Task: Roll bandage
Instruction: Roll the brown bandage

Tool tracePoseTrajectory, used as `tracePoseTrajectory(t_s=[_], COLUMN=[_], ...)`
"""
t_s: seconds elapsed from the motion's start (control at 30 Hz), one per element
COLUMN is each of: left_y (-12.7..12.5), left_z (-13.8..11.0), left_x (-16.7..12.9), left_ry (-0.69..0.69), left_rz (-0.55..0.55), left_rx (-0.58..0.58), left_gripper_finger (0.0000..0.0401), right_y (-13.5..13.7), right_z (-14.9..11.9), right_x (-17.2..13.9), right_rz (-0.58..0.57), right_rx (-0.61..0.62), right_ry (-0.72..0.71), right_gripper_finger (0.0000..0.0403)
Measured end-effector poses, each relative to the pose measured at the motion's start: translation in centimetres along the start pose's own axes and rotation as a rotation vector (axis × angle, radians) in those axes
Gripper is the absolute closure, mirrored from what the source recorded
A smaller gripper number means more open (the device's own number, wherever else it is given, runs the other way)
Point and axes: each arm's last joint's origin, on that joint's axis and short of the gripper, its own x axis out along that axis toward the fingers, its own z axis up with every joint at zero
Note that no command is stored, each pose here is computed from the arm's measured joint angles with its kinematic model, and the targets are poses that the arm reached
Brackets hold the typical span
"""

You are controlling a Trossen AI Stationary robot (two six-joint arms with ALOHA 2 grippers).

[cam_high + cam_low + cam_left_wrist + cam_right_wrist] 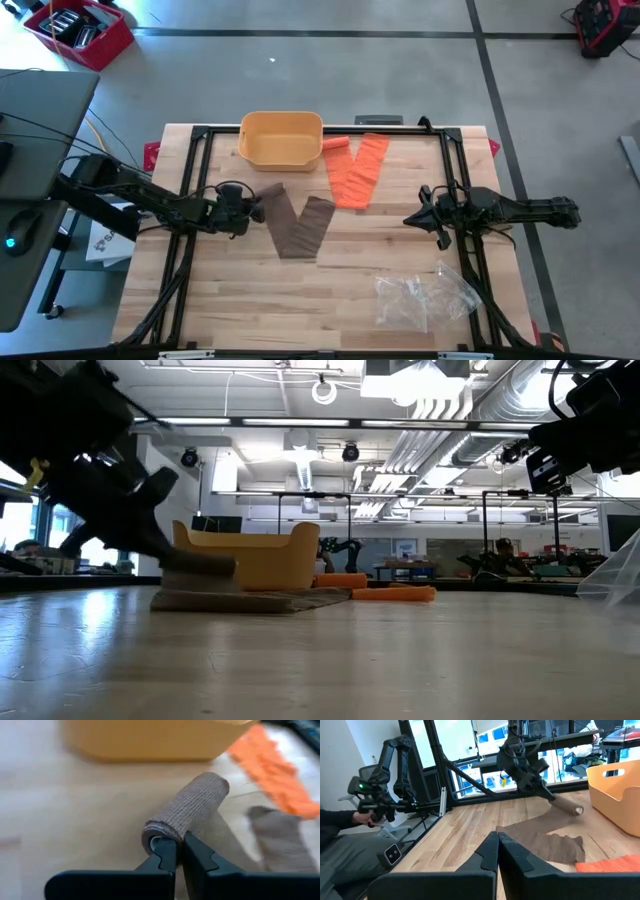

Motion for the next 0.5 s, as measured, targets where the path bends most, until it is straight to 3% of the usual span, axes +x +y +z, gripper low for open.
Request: tracePoseTrajectory(t_s=[0.5], left_y=[-8.7], left_z=[6.4], left_x=[-6.9], left_ry=[-0.282], left_rz=[-0.25], left_rx=[0.366], left_gripper_finger=[0.0397], right_y=[0.0], right_z=[0.0], right_x=[0.0], right_rz=[0.0], right_rx=[-0.001], right_ry=[0.0], right_gripper_finger=[0.0403])
